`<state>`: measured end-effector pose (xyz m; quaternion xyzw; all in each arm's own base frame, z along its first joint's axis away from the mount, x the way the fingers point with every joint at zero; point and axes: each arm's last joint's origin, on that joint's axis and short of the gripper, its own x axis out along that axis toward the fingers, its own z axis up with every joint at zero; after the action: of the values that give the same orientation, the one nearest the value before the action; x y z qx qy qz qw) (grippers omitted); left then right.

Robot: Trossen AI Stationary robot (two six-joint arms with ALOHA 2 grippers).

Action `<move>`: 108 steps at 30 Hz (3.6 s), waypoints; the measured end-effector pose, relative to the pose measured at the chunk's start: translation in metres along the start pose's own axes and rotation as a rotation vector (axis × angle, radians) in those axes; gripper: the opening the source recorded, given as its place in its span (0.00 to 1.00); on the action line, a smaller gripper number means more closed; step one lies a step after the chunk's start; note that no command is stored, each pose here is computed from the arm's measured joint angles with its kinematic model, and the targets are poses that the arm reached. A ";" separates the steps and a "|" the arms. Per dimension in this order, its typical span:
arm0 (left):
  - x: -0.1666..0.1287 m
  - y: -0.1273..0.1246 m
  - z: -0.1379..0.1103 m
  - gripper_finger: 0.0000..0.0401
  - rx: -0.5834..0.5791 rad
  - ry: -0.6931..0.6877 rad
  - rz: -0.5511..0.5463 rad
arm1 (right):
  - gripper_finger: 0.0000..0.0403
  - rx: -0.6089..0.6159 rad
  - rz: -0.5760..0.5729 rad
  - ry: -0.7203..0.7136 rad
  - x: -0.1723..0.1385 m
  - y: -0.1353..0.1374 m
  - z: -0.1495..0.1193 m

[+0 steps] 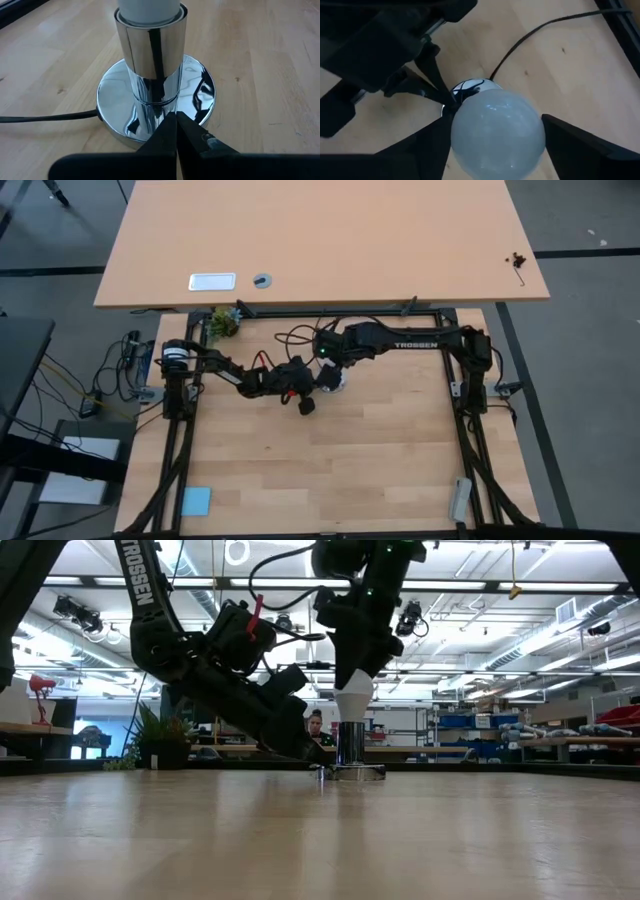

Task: Screw lightbulb
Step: Remove the white lightbulb from the silver lamp

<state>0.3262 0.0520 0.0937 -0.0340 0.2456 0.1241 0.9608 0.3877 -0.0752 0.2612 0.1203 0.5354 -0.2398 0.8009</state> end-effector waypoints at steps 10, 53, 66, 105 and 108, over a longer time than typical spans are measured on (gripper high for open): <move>0.000 0.000 0.000 0.01 0.000 -0.001 -0.011 | 0.64 -0.531 0.096 0.006 0.002 -0.013 0.004; 0.000 -0.001 0.000 0.01 0.000 -0.001 -0.026 | 0.69 -0.390 0.057 0.092 0.002 -0.002 0.009; 0.000 -0.001 0.000 0.01 0.002 0.001 -0.023 | 0.77 -0.774 0.042 0.051 -0.006 0.011 0.011; 0.000 -0.001 0.000 0.01 0.000 0.002 -0.026 | 0.64 -0.647 0.083 0.101 -0.003 -0.009 0.012; 0.000 -0.001 0.000 0.01 0.000 0.003 -0.022 | 0.67 -0.716 0.086 0.086 -0.004 -0.008 0.014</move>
<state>0.3263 0.0515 0.0933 -0.0369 0.2467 0.1136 0.9617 0.3933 -0.0875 0.2707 -0.1355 0.6133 0.0020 0.7782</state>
